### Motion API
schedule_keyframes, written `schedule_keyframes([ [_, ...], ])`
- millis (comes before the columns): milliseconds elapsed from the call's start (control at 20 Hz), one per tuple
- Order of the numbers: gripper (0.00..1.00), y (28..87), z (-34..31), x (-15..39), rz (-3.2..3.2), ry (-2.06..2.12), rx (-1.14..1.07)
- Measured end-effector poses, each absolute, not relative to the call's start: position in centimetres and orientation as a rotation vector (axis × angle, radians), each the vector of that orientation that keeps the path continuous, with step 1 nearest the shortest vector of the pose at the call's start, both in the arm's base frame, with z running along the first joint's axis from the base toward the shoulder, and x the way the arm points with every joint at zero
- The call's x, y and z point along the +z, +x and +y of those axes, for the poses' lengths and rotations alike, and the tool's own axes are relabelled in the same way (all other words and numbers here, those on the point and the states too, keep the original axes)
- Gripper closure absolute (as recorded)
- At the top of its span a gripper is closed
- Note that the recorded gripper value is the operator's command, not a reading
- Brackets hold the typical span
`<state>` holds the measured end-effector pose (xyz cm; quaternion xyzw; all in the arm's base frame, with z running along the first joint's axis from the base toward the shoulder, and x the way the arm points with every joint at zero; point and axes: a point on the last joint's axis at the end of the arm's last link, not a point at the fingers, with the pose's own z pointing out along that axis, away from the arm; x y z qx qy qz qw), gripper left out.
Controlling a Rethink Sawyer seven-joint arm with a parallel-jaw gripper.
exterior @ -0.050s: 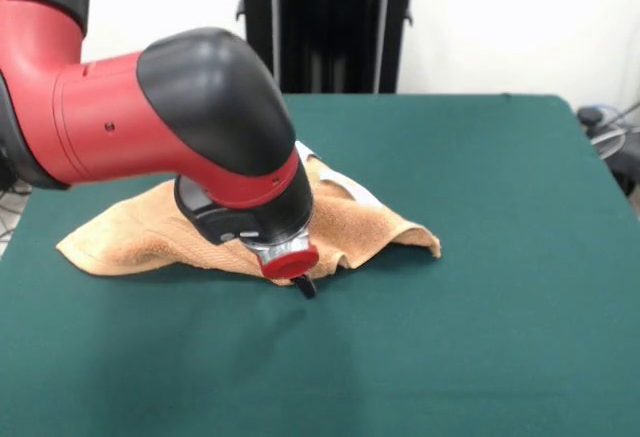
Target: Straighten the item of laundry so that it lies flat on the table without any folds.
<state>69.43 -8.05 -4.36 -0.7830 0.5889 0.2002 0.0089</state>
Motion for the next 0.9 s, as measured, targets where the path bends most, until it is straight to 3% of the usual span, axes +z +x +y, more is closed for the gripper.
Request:
schedule_keyframes([
  [900, 0.0, 69.2, -8.7, -6.0, 1.739, -2.538, 0.62],
])
